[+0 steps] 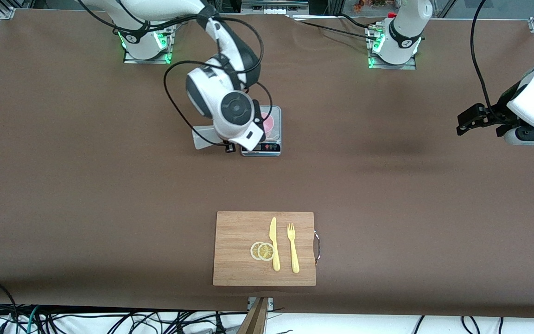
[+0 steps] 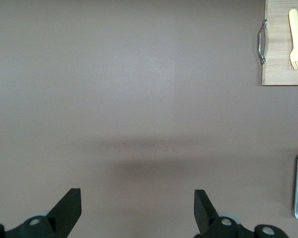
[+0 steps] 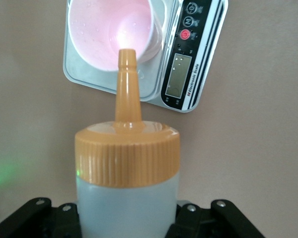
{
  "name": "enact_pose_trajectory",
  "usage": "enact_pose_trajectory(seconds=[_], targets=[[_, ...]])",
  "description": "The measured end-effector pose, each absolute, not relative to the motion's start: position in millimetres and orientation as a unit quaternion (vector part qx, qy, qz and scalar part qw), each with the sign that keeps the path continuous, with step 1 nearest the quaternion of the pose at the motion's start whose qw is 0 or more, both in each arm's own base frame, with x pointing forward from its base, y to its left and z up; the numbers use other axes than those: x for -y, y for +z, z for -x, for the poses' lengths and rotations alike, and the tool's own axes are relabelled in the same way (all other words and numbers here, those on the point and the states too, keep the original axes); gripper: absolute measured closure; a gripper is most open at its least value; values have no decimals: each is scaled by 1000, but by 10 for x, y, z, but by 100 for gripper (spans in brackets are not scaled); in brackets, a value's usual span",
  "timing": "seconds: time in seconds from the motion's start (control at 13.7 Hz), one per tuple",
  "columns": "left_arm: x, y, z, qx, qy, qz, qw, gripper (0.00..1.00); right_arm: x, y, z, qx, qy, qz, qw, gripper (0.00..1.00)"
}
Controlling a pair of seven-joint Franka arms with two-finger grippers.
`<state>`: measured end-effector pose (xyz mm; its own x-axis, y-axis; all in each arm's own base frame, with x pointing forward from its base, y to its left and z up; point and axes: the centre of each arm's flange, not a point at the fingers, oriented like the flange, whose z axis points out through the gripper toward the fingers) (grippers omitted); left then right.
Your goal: Add sauce to pink cup with both arms
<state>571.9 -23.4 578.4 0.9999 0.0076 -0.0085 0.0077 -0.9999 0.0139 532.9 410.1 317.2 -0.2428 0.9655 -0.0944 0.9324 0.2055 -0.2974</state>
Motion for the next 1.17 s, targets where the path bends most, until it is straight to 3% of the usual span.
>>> enact_pose_trajectory(seconds=[0.29, 0.73, 1.17], targets=[[233, 5783, -5719, -4, -4, -1000, 7, 0, -3470, 3390, -5803, 755, 84, 633, 151, 80], [233, 5781, -5720, -4, -4, -1000, 7, 0, -2124, 3532, -6482, 734, -74, 614, 281, 80], [233, 5780, -5720, -4, -5, -1000, 7, 0, -908, 3292, -6704, 696, -224, 576, 367, 80]])
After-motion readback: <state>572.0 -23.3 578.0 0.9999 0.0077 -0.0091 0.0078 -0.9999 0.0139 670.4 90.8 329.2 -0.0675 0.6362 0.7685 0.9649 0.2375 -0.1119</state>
